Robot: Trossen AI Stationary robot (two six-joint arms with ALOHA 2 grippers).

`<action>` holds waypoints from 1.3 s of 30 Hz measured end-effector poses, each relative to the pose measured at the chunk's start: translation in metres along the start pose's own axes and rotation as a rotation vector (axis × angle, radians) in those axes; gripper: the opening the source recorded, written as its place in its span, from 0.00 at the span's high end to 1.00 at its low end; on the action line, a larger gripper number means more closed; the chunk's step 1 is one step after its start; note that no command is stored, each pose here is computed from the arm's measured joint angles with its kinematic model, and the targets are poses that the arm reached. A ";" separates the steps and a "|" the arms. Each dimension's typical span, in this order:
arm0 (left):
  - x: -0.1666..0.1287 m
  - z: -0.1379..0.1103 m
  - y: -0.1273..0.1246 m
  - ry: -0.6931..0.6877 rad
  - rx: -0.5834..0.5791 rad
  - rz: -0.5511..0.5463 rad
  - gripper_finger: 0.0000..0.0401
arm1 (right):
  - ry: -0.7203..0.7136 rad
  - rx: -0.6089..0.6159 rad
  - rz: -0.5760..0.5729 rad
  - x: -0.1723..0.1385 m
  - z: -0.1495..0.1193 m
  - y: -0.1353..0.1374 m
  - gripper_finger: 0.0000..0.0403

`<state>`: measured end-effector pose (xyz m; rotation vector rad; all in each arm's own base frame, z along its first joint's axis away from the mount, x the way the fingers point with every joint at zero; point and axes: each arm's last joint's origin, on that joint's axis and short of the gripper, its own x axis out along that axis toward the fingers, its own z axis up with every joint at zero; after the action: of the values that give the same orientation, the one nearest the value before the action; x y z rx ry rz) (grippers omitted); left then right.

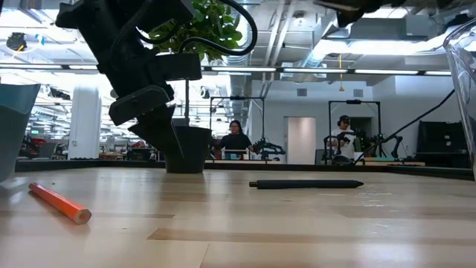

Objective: Sort pens & pencils
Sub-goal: Put the white pencil into the blue bin

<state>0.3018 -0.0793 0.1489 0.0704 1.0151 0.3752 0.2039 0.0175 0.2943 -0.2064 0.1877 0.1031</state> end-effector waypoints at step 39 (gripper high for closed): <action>-0.003 -0.001 -0.006 -0.016 -0.018 -0.018 0.71 | -0.197 0.082 0.314 -0.007 0.020 0.146 0.91</action>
<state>0.3014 -0.0859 0.1495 0.0479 0.9955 0.3672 0.1828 0.1631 0.2867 -0.0829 0.0260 0.4251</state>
